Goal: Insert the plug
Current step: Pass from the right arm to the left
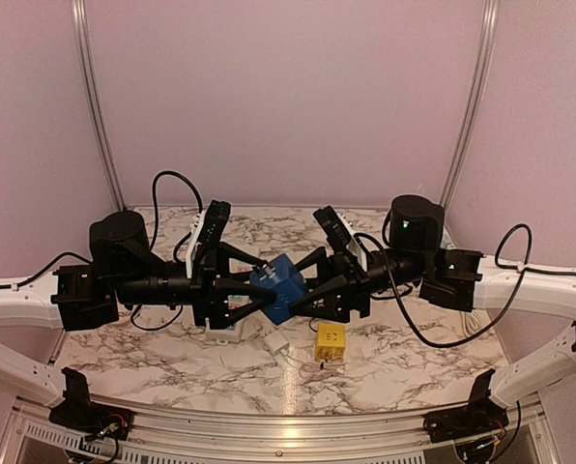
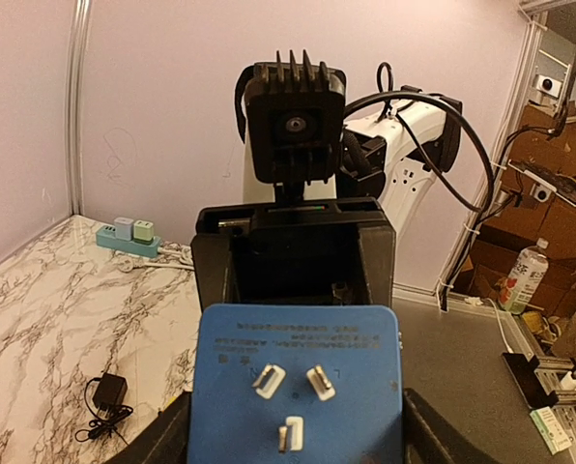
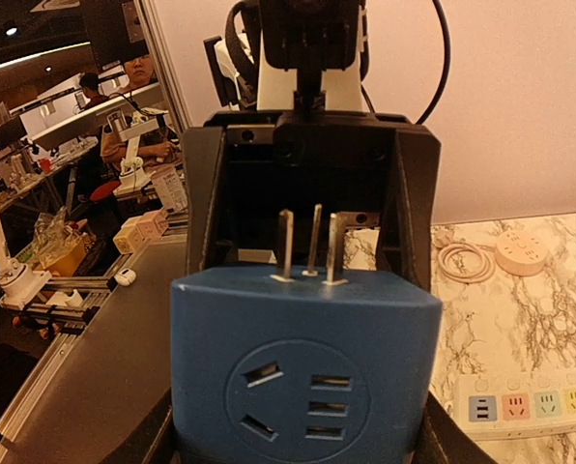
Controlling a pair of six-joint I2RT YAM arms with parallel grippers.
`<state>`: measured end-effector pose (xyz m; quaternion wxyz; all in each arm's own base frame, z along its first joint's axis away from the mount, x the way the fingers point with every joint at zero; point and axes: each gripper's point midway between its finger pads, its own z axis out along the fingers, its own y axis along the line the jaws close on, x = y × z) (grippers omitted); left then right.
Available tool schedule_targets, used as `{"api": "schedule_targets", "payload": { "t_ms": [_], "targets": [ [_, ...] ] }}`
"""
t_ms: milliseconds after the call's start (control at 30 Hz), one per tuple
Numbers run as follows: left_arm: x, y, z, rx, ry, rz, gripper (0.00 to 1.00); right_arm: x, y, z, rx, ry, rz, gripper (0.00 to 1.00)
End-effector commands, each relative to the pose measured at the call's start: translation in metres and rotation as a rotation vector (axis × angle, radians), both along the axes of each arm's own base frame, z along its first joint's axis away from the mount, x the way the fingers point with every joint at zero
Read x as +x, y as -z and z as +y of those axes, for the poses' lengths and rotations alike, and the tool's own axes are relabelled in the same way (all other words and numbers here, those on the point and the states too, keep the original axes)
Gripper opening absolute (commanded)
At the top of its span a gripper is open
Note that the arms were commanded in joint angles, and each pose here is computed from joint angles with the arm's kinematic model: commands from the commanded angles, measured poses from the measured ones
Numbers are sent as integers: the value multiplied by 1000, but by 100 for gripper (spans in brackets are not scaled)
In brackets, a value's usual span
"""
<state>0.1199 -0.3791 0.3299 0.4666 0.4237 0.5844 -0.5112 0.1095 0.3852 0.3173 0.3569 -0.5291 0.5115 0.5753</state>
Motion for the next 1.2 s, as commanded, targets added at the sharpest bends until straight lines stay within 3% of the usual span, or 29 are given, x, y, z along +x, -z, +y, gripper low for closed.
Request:
{"api": "schedule_targets", "payload": {
  "t_ms": [0, 133, 233, 300, 433, 533, 833, 1167],
  "targets": [
    [-1, -20, 0, -58, 20, -17, 62, -2, -18, 3, 45, -2, -50, 5],
    [-1, -20, 0, -63, 24, -10, 45, 1, -18, 3, 42, 9, -50, 6],
    [-2, -19, -2, -66, 34, 1, 29, 2, -18, 3, 40, 19, -49, 13],
    [-2, -18, -3, -67, 39, 13, 20, 5, -18, 3, 38, 41, -52, 27],
    [3, -19, -2, -92, 9, 51, 11, 15, -20, 0, 36, 116, -86, 60],
    [18, -16, -2, -102, -68, 118, 0, 25, -18, -5, 21, 198, -141, 77],
    [53, -13, 6, -227, -182, 429, 0, 49, -7, -30, -7, 393, -390, 97],
    [76, -4, 7, -299, -237, 737, 0, 48, 0, -56, 69, 472, -817, 98]
  ]
}}
